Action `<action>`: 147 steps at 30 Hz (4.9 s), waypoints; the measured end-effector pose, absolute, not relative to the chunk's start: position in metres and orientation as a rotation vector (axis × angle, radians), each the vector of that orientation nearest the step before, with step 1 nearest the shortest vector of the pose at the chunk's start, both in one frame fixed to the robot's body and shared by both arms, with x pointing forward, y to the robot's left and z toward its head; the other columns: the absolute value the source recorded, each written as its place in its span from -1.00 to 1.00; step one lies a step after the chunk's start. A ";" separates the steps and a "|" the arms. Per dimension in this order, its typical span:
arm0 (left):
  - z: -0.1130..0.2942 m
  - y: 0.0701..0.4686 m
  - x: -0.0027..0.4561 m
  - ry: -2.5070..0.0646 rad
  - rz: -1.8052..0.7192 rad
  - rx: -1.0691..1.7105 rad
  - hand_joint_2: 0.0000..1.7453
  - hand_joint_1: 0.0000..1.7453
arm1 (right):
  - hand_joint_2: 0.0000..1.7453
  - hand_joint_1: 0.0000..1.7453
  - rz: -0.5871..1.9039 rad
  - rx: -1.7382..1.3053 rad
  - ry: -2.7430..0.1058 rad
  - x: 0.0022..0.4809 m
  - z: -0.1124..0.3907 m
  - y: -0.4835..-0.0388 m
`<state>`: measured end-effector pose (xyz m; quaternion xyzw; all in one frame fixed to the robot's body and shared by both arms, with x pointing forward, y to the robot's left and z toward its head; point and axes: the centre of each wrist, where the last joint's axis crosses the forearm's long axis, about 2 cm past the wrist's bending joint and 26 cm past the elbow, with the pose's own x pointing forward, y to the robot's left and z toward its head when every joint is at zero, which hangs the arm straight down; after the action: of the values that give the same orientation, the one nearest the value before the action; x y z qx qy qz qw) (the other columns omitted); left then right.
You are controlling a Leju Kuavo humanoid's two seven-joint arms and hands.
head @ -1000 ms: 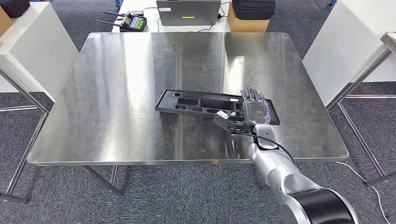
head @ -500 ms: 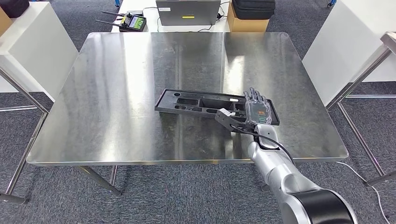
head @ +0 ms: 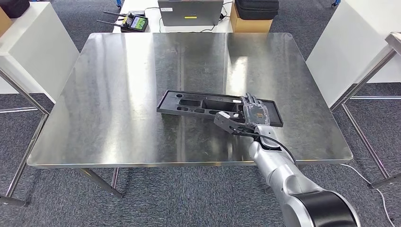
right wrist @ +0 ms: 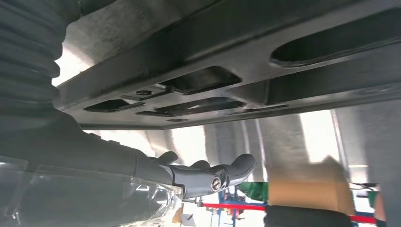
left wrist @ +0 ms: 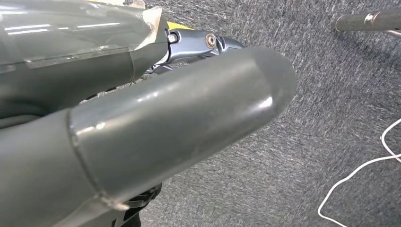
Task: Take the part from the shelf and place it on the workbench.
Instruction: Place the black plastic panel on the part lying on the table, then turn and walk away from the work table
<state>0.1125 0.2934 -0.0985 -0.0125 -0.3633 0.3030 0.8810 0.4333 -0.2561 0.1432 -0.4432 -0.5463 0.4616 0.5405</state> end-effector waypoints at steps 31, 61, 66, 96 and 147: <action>-0.103 0.297 0.092 -0.752 0.676 0.056 -1.00 -1.00 | 1.00 -1.00 -0.058 -0.869 -2.658 0.281 0.222 -0.235; -0.106 0.253 0.054 -0.004 0.909 0.397 -1.00 -1.00 | -1.00 -1.00 0.247 0.077 -2.384 0.284 0.149 -0.174; -0.101 0.219 0.052 0.211 0.889 0.386 -1.00 -1.00 | -1.00 -1.00 0.295 0.138 -2.355 0.297 0.147 -0.160; -0.100 0.209 0.050 0.148 0.695 0.398 -1.00 -1.00 | -1.00 -1.00 0.291 0.189 -2.245 0.289 0.119 -0.153; -0.100 0.213 0.056 0.155 0.463 0.384 -1.00 -1.00 | -1.00 -1.00 0.701 -0.468 -0.211 0.140 -0.085 -0.222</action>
<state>0.0560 0.2134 -0.1001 0.1888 0.0765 0.2276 0.9522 0.1397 -0.2218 -0.0851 -0.2269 -0.1022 0.3396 0.9071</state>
